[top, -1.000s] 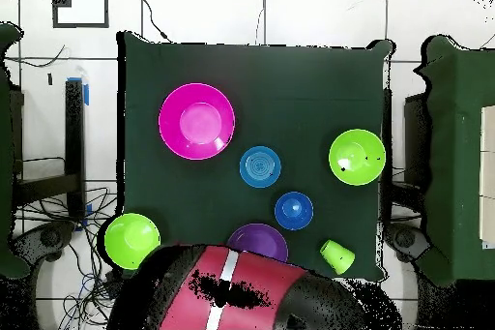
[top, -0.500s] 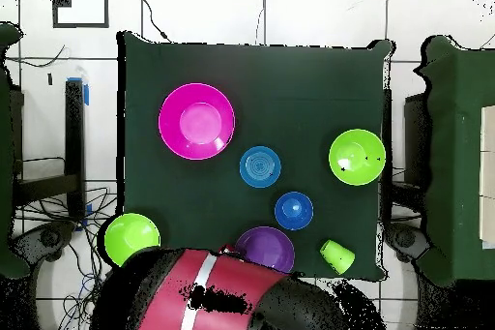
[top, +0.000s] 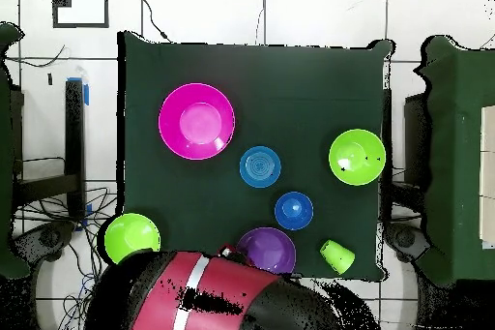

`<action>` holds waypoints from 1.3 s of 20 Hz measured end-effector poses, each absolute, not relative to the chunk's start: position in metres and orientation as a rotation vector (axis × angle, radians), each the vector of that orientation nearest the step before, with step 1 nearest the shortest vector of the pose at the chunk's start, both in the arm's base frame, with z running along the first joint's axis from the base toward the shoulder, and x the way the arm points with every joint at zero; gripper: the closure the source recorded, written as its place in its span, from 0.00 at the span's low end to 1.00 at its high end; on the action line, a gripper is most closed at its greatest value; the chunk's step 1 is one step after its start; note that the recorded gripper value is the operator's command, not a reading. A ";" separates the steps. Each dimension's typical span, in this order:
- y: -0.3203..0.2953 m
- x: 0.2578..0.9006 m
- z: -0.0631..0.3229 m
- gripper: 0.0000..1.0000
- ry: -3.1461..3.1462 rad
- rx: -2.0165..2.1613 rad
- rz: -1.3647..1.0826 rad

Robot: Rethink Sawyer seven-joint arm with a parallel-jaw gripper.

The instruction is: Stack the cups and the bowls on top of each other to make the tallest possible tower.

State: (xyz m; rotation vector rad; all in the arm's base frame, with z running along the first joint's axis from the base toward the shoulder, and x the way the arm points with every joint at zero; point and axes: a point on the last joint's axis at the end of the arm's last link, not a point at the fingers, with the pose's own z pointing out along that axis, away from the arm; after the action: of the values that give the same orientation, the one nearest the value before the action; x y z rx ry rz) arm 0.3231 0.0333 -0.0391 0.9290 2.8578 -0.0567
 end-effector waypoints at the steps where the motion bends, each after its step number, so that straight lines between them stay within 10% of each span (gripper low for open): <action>1: 0.033 0.324 -0.038 1.00 2.855 0.929 -0.057; 26: 0.004 0.408 0.069 1.00 2.756 1.146 -0.179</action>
State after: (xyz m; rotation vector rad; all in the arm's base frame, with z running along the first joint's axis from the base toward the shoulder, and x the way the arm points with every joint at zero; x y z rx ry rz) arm 0.4079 0.0035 0.0687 1.1462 2.7556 -0.1789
